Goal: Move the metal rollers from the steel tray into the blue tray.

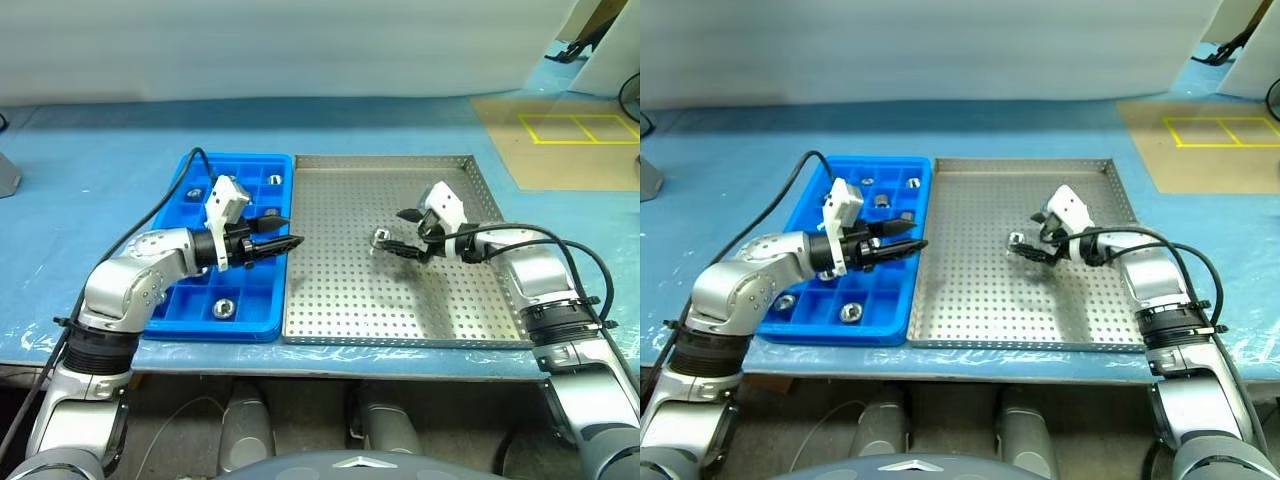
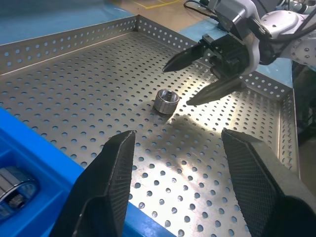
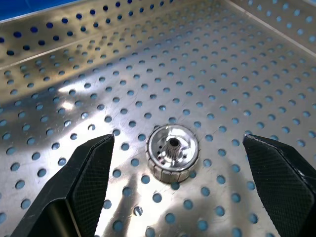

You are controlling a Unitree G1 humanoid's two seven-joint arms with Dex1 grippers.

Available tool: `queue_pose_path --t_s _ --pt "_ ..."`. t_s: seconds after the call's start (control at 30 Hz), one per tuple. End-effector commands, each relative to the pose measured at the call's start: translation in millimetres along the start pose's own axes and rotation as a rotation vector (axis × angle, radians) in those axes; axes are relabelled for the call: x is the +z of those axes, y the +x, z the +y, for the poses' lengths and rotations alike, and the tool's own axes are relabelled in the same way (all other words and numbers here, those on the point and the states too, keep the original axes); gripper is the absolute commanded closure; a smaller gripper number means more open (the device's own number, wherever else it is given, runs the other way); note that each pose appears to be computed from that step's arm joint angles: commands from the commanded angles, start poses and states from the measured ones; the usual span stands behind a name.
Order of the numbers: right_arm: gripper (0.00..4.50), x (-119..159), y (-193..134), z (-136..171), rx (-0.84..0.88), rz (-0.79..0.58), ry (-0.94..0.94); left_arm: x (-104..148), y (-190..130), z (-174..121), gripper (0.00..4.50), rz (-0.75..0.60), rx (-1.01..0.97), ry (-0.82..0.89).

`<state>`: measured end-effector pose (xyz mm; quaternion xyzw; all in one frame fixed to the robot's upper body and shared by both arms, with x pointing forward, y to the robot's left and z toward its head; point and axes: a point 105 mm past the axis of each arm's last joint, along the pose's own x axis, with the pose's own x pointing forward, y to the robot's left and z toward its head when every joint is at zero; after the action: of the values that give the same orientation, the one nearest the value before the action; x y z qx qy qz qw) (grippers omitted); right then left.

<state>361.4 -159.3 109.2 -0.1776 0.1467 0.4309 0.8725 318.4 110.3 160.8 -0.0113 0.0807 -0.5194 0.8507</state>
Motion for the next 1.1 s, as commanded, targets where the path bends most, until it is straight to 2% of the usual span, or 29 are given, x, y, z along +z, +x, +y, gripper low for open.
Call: queue_pose_path --t_s 0.03,0.43,0.57,0.73,0.77,0.9,0.97,1.03,1.1 --pt "0.15 13.2 4.6 -1.1 -0.015 -0.044 -0.033 8.2 1.1 -0.4 1.52 -0.015 -0.021 0.05" --pt "0.15 -20.0 20.8 -10.1 -0.062 0.014 0.033 8.1 3.2 -9.9 1.52 -0.009 -0.058 0.065" --pt "1.06 -19.0 23.6 -9.5 -0.072 0.003 0.027 7.2 -0.2 -12.4 1.48 0.007 -0.066 0.097" --pt "2.74 -14.5 24.9 -3.1 -0.03 -0.022 0.032 3.5 -5.3 -10.3 1.48 0.029 -0.064 0.103" --pt "2.91 -15.9 25.8 -5.5 -0.044 -0.014 0.029 1.5 -7.0 -7.6 1.48 0.04 -0.051 0.115" --pt "2.91 -10.5 22.2 6.1 0.037 -0.046 0.039 1.7 -10.8 -2.5 1.48 0.04 -0.03 0.122" --pt "2.91 -8.6 26.3 1.0 -0.006 -0.016 -0.002 6.0 -15.4 0.6 1.48 0.032 -0.015 0.127" --pt "2.91 9.0 29.9 7.8 0.023 -0.049 -0.048 13.8 -25.4 -2.2 1.48 0.015 -0.027 0.123" --pt "2.91 37.5 35.1 27.4 0.111 -0.126 -0.084 17.4 -39.1 -1.8 1.48 0.032 -0.017 0.144"
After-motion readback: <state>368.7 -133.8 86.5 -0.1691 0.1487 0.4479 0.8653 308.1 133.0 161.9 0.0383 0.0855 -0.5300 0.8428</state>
